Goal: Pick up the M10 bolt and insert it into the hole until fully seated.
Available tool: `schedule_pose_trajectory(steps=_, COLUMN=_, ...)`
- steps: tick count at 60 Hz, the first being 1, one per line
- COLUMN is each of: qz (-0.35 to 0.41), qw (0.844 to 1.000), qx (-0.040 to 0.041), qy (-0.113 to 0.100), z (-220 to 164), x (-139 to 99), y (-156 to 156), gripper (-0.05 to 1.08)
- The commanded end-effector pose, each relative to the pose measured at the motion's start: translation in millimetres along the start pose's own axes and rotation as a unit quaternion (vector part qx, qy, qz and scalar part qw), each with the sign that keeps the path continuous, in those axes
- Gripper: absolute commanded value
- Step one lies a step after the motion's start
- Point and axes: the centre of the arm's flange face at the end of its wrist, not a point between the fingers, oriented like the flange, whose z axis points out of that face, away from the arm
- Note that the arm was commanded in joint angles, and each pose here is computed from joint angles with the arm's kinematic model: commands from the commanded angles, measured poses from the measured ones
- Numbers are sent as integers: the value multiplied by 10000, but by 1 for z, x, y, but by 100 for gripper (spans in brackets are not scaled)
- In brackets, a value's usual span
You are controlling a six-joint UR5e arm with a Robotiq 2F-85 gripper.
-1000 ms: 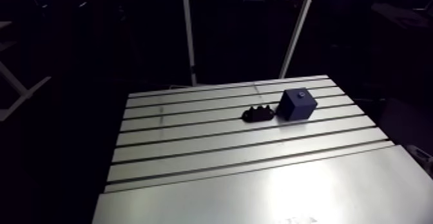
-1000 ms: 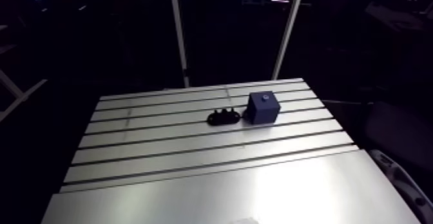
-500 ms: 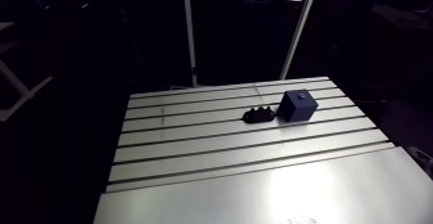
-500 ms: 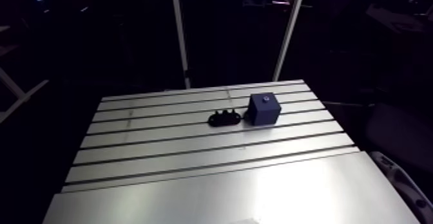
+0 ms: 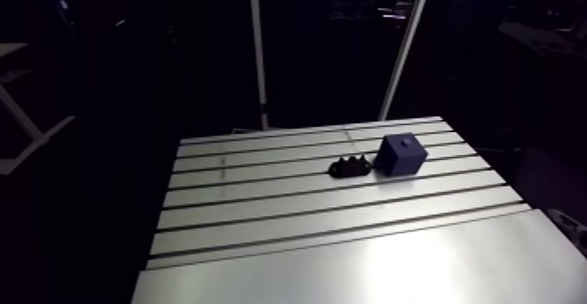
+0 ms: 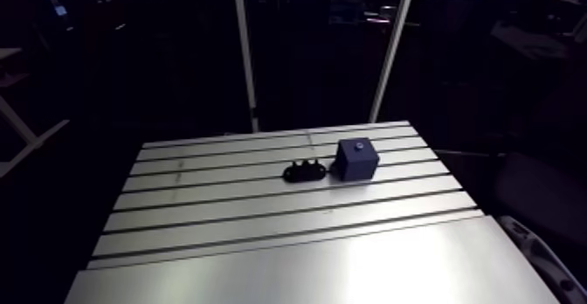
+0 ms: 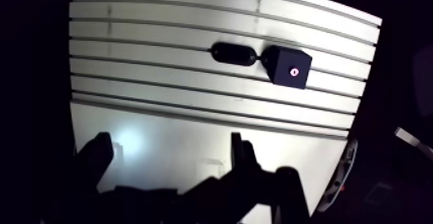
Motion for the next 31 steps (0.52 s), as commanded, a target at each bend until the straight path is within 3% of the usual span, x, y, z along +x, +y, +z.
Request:
schedule_pose_trajectory(steps=1, qz=3, qw=10000, qx=-20, qy=96, z=-12, x=-16, y=-6, gripper=1)
schedule_pose_trajectory(steps=31, qz=-34, qw=10000, qx=-11, qy=43, z=-7, x=-18, y=-6, gripper=1)
